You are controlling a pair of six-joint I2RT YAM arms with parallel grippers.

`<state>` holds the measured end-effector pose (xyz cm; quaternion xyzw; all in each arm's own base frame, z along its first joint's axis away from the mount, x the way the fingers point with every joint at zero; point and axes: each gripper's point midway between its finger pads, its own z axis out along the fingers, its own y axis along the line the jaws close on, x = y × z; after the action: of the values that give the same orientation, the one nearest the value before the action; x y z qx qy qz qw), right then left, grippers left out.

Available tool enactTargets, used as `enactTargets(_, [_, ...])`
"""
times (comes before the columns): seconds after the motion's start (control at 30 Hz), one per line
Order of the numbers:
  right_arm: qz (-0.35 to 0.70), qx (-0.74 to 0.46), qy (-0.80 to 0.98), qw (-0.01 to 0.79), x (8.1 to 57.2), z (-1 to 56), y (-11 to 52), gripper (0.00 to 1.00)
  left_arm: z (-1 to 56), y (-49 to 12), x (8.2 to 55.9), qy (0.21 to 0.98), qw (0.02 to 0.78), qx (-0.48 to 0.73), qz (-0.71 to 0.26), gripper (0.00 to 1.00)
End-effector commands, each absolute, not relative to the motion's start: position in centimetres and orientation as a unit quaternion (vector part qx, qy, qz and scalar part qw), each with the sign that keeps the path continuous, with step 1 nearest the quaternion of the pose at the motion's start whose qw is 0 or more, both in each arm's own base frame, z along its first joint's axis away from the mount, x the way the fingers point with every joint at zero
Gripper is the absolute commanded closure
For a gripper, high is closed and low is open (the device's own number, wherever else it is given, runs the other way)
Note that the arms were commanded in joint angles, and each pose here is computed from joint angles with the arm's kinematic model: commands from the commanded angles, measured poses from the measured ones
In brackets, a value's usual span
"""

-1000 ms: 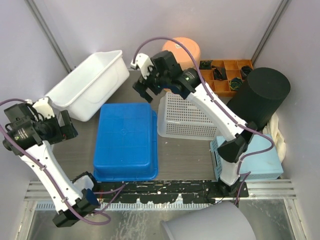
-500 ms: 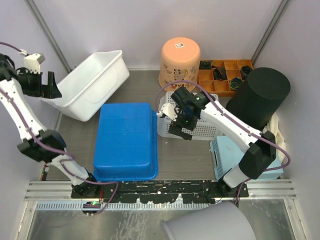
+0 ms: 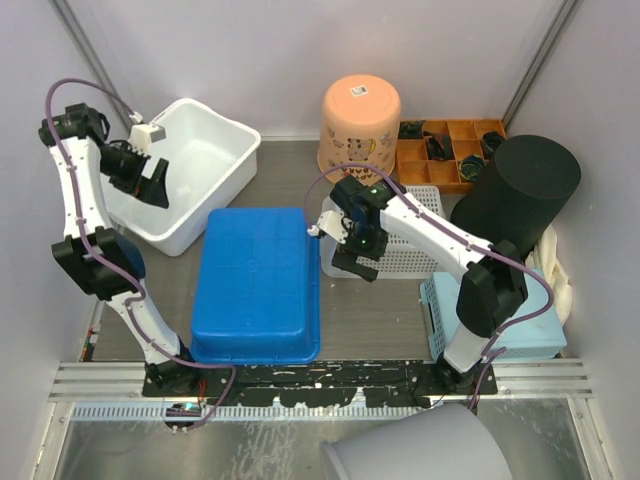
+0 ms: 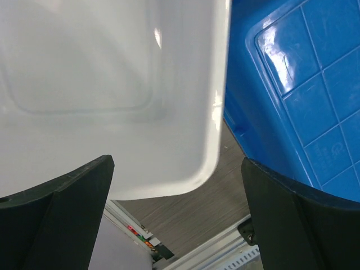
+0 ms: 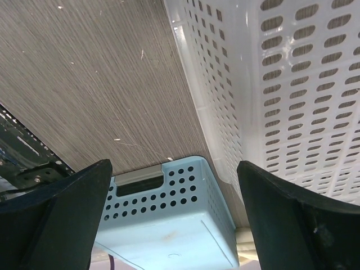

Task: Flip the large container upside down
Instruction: Turn the container upside down at the center of the board.

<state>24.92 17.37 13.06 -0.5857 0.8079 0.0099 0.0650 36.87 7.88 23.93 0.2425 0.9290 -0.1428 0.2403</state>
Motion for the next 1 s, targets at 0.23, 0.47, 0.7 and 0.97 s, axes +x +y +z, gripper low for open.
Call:
enactTargets(0.23, [-0.026,-0.583,0.808,0.074,25.0,13.4,16.3,0.0,25.2,5.9,31.0,0.929,0.159,0.312,-0.122,0.02])
enactTargets(0.47, [-0.025,-0.581,0.81,0.074,24.8,13.4,16.3,0.0,21.9,5.1,29.0,0.928,0.089,0.345,-0.104,0.02])
enactTargets(0.7, [-0.03,-0.58,0.811,0.069,24.7,13.3,16.2,0.0,19.4,4.3,29.0,0.932,0.055,0.337,-0.119,0.02])
enactTargets(0.97, [-0.039,-0.582,0.81,0.068,24.6,13.0,16.0,0.0,14.9,6.4,30.7,0.945,0.027,0.323,-0.053,0.02])
